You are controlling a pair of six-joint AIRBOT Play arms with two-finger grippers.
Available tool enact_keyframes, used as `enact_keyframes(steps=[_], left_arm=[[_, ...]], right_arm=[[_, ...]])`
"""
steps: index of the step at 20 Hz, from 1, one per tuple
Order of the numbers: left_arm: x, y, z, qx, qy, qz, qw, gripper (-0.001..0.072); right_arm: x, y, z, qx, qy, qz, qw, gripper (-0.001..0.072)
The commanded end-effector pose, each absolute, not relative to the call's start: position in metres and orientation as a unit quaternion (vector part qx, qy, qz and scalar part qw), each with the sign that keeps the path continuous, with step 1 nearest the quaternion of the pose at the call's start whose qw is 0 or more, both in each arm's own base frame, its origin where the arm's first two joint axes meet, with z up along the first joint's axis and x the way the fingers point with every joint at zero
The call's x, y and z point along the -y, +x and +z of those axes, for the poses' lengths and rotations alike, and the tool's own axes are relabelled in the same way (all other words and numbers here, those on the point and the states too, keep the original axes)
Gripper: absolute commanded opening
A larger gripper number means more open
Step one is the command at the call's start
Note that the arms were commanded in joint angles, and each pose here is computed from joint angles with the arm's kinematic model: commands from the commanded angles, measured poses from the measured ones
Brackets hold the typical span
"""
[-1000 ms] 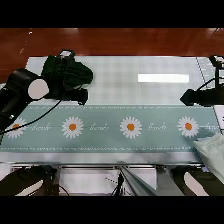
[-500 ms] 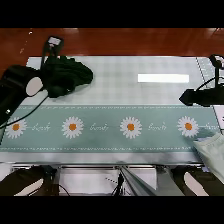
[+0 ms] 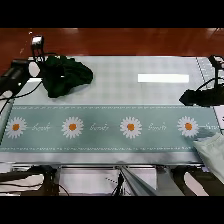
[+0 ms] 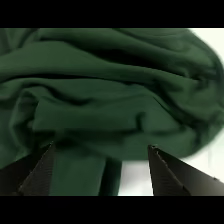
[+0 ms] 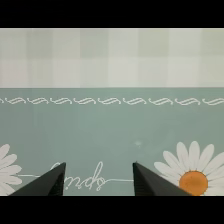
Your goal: Fold the shirts.
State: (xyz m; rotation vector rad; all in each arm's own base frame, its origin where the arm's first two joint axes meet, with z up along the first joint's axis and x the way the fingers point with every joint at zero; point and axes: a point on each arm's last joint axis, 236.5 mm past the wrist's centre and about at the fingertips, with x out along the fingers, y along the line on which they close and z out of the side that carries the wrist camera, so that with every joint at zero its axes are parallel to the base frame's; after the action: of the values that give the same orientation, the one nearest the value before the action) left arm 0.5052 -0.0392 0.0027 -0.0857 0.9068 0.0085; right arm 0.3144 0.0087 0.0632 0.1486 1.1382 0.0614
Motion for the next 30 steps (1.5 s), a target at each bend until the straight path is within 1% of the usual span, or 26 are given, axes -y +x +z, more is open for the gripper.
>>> enact_keyframes(steps=[1, 4, 7, 8, 9, 10, 11, 13, 15, 17, 18, 20, 22, 24, 27, 29, 30], left_arm=[[0.036, 0.533, -0.036, -0.457, -0.042, 0.0, 0.889, 0.0675], [0.037, 0.554, -0.048, -0.453, -0.024, -0.008, 0.891, 0.0674], [0.038, 0.561, -0.064, -0.461, -0.024, -0.007, 0.887, 0.0673], [0.038, 0.559, -0.073, -0.471, -0.024, -0.007, 0.882, 0.0648], [0.037, 0.552, -0.084, -0.488, -0.022, -0.006, 0.872, 0.0508], [0.036, 0.543, -0.098, -0.512, -0.022, -0.004, 0.859, 0.0479], [0.036, 0.535, -0.109, -0.532, -0.02, -0.002, 0.846, 0.0478], [0.035, 0.525, -0.119, -0.554, -0.019, -0.001, 0.832, 0.0439], [0.038, 0.526, -0.116, -0.552, -0.029, -0.003, 0.834, 0.0352], [0.041, 0.529, -0.11, -0.55, -0.035, -0.005, 0.834, 0.0106], [0.041, 0.53, -0.106, -0.551, -0.035, -0.005, 0.834, 0.0036], [0.041, 0.532, -0.094, -0.554, -0.034, -0.005, 0.832, 0.0036], [0.042, 0.54, -0.062, -0.543, -0.034, -0.006, 0.839, 0.0035], [0.043, 0.554, -0.004, -0.507, -0.035, -0.01, 0.861, 0.0035], [0.048, 0.564, 0.132, -0.396, -0.041, -0.023, 0.917, 0.0035], [0.057, 0.549, 0.23, -0.307, -0.043, -0.038, 0.95, 0.0035], [0.063, 0.532, 0.282, -0.26, -0.044, -0.049, 0.963, 0.0034]], right_arm=[[-0.009, 0.314, 0.063, -0.54, 0.071, 0.03, 0.838, 0.0474], [-0.009, 0.313, 0.063, -0.54, 0.071, 0.03, 0.838, 0.0474], [-0.009, 0.313, 0.063, -0.54, 0.071, 0.03, 0.838, 0.0474], [-0.009, 0.313, 0.063, -0.54, 0.071, 0.029, 0.838, 0.0474], [-0.009, 0.313, 0.063, -0.54, 0.072, 0.029, 0.838, 0.0474], [-0.009, 0.313, 0.063, -0.54, 0.071, 0.029, 0.838, 0.0474], [-0.009, 0.314, 0.063, -0.54, 0.071, 0.029, 0.838, 0.0474], [-0.009, 0.313, 0.063, -0.54, 0.071, 0.029, 0.838, 0.0474], [-0.009, 0.314, 0.063, -0.54, 0.071, 0.029, 0.838, 0.0474], [-0.009, 0.313, 0.063, -0.54, 0.072, 0.029, 0.838, 0.0474], [-0.009, 0.313, 0.063, -0.54, 0.072, 0.029, 0.838, 0.0474], [-0.009, 0.314, 0.063, -0.539, 0.071, 0.029, 0.839, 0.0474], [-0.008, 0.314, 0.063, -0.539, 0.069, 0.028, 0.839, 0.0474], [-0.008, 0.315, 0.064, -0.536, 0.069, 0.028, 0.841, 0.0474], [0.0, 0.316, 0.063, -0.536, 0.055, 0.018, 0.842, 0.0474], [0.005, 0.314, 0.062, -0.539, 0.044, 0.01, 0.841, 0.0474], [0.008, 0.314, 0.061, -0.54, 0.039, 0.006, 0.841, 0.0474]])
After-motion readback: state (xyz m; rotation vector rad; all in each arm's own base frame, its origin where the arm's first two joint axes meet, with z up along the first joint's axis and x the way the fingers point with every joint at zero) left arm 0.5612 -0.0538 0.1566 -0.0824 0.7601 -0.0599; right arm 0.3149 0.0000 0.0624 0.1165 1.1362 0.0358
